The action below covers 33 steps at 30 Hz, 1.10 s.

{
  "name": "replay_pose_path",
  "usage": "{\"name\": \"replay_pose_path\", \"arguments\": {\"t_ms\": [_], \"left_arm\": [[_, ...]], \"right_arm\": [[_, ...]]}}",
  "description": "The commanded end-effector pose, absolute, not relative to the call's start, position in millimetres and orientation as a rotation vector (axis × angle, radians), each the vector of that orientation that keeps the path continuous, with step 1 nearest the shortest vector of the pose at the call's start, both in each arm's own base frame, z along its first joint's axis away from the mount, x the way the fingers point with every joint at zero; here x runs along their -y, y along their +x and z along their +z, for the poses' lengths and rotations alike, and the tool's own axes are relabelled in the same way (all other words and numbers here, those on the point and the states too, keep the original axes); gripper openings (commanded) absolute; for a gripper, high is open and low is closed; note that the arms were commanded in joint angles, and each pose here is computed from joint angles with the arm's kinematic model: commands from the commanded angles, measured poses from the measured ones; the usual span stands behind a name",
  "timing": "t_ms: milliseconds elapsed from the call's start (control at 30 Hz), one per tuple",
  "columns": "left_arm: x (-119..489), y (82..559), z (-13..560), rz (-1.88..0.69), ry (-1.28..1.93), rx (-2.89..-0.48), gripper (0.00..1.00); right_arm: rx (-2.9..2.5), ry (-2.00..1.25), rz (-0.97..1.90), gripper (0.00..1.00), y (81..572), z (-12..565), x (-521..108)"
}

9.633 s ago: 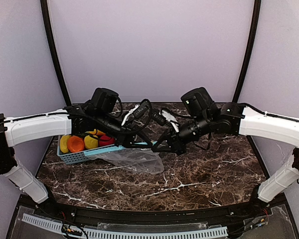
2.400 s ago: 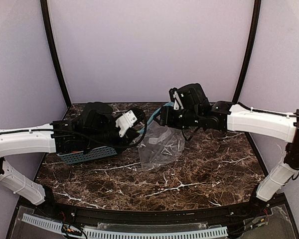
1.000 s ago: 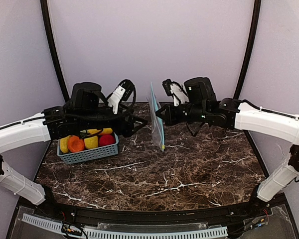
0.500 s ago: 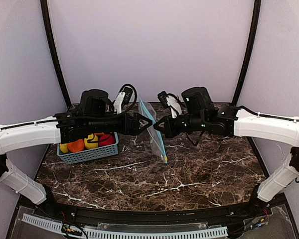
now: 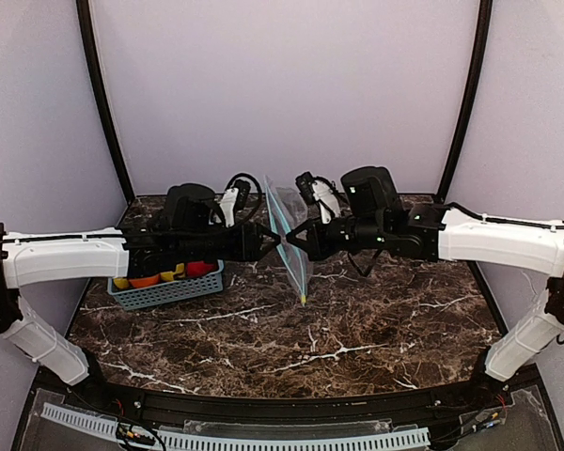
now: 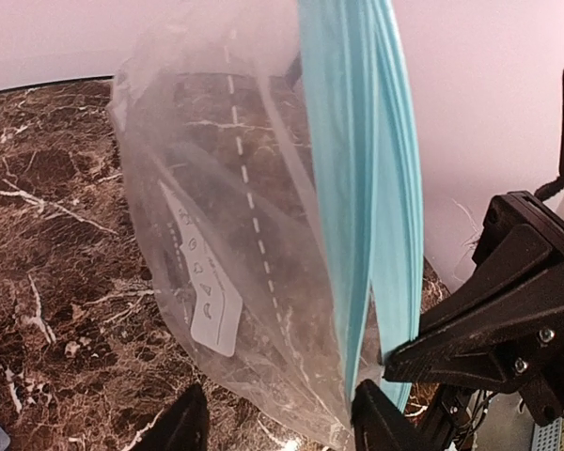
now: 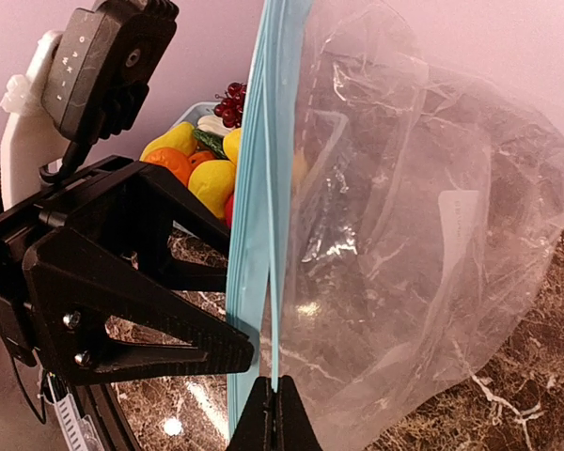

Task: Place the food in the zip-top bag and seal the zipper
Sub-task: Pass from the right arm to the left

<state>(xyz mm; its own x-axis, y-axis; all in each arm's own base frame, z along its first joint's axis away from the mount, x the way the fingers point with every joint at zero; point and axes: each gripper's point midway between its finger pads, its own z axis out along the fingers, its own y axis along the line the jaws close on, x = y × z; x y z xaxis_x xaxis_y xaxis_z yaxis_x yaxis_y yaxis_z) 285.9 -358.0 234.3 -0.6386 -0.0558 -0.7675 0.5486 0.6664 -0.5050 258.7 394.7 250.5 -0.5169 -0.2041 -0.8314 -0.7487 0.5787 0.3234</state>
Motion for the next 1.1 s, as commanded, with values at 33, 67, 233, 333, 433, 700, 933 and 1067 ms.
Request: {"name": "replay_pose_path", "arguments": {"t_ms": [33, 67, 233, 333, 433, 700, 933, 1067], "left_arm": [[342, 299, 216, -0.861, 0.288, -2.096, 0.44], [341, 299, 215, -0.86, 0.278, -2.095, 0.43], [336, 302, 210, -0.825, 0.26, -2.094, 0.24], [334, 305, 208, -0.801, 0.251, -2.093, 0.16], [332, 308, 208, -0.794, 0.239, -2.087, 0.06], [351, 301, 227, -0.961, 0.29, -2.0, 0.18], [366, 290, 253, -1.131, 0.33, -1.922, 0.51], [365, 297, 251, -1.106, 0.3, -1.931, 0.55]], "right_arm": [[-2.018, -0.754, 0.824, 0.0, 262, 247, -401], [-2.019, -0.751, 0.815, 0.0, 263, 247, -400], [-2.032, -0.705, 0.729, 0.0, 271, 245, -392], [-2.032, -0.697, 0.697, 0.0, 273, 246, -388], [-2.036, -0.69, 0.666, 0.0, 274, 245, -384], [-2.039, -0.693, 0.643, 0.0, 274, 244, -381], [-2.024, -0.704, 0.695, 0.0, 271, 247, -388], [-2.007, -0.727, 0.72, 0.0, 267, 248, -394]]}}
